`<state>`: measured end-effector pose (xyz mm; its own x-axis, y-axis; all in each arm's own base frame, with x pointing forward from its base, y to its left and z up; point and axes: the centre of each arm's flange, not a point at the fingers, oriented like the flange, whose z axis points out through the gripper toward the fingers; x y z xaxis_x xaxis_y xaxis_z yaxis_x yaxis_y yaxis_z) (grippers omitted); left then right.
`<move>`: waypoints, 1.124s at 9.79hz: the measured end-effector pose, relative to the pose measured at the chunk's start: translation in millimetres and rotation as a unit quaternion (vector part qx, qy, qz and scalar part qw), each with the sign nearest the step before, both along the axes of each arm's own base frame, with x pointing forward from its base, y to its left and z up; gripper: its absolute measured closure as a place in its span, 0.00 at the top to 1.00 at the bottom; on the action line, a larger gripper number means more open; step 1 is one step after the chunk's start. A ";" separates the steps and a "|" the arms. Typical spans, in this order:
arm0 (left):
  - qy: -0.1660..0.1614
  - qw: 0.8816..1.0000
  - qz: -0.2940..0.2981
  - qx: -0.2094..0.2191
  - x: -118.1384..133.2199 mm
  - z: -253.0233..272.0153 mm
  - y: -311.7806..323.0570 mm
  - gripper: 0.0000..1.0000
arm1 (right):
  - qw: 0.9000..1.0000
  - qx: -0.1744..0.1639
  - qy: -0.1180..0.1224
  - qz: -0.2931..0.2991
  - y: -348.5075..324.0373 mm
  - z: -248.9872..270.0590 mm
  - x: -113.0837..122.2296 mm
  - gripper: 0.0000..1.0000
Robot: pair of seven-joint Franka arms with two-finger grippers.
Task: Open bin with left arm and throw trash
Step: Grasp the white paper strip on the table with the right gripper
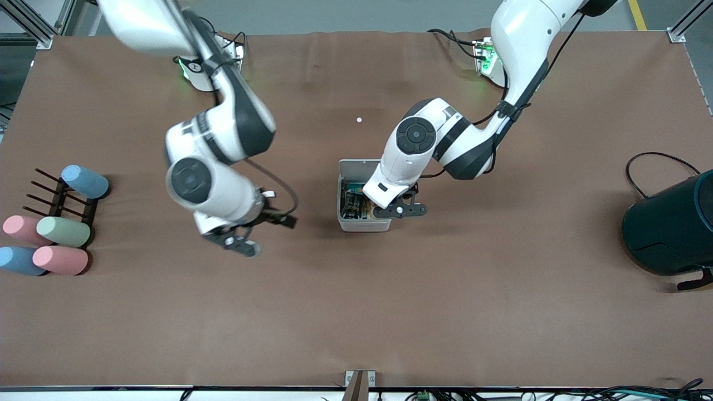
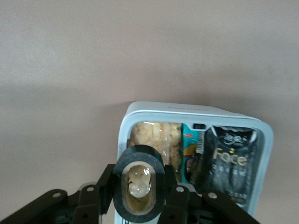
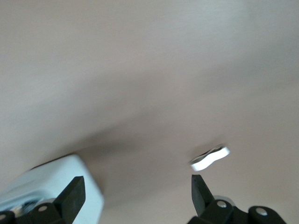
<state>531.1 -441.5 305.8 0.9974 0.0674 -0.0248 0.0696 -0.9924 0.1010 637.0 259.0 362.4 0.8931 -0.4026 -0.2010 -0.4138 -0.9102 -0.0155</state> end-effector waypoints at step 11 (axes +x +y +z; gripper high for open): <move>-0.022 0.999 -0.024 0.042 -12.5 -22.6 -13.9 0.81 | 0.979 -0.020 0.013 -0.205 -47.4 -161.7 -120.3 0.97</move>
